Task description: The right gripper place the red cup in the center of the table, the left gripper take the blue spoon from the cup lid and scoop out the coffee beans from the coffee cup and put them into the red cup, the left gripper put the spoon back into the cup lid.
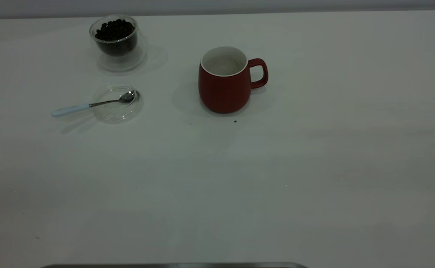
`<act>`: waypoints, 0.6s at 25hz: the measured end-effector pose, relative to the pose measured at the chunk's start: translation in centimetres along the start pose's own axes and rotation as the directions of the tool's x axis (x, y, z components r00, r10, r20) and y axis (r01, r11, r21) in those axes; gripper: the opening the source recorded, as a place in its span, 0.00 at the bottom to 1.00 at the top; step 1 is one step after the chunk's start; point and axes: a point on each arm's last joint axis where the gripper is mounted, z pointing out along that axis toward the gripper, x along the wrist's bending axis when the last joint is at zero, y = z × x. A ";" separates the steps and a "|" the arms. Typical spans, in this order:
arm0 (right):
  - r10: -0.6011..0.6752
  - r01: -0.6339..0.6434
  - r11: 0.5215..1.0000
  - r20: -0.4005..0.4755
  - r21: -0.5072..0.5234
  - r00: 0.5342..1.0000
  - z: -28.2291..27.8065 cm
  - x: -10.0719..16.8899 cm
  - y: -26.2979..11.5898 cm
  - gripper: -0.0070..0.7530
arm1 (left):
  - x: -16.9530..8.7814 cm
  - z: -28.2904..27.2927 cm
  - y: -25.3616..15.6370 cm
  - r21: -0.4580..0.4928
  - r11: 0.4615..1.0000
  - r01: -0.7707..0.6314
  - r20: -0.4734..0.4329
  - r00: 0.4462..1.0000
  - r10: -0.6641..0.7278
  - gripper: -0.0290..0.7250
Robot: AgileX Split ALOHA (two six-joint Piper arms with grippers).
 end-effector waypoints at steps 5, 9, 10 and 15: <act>-0.020 0.020 1.000 -0.029 -0.001 0.999 0.0 -0.2 -0.1 0.79 | 0.0 0.0 0.0 0.000 1.000 0.000 0.000 1.000 0.000 0.83; -0.007 0.007 1.000 -0.013 0.001 1.000 0.0 -0.4 -0.1 0.79 | 0.0 0.0 0.0 0.000 1.000 -0.001 0.000 1.000 0.001 0.83; -0.004 0.004 1.000 -0.013 0.001 1.000 0.0 -0.4 -0.1 0.79 | 0.0 0.0 0.0 0.000 1.000 -0.001 0.000 1.000 0.001 0.83; -0.003 0.003 1.000 -0.013 0.001 1.000 0.0 -0.4 -0.1 0.79 | 0.0 0.0 0.0 0.000 1.000 -0.001 0.000 1.000 0.001 0.83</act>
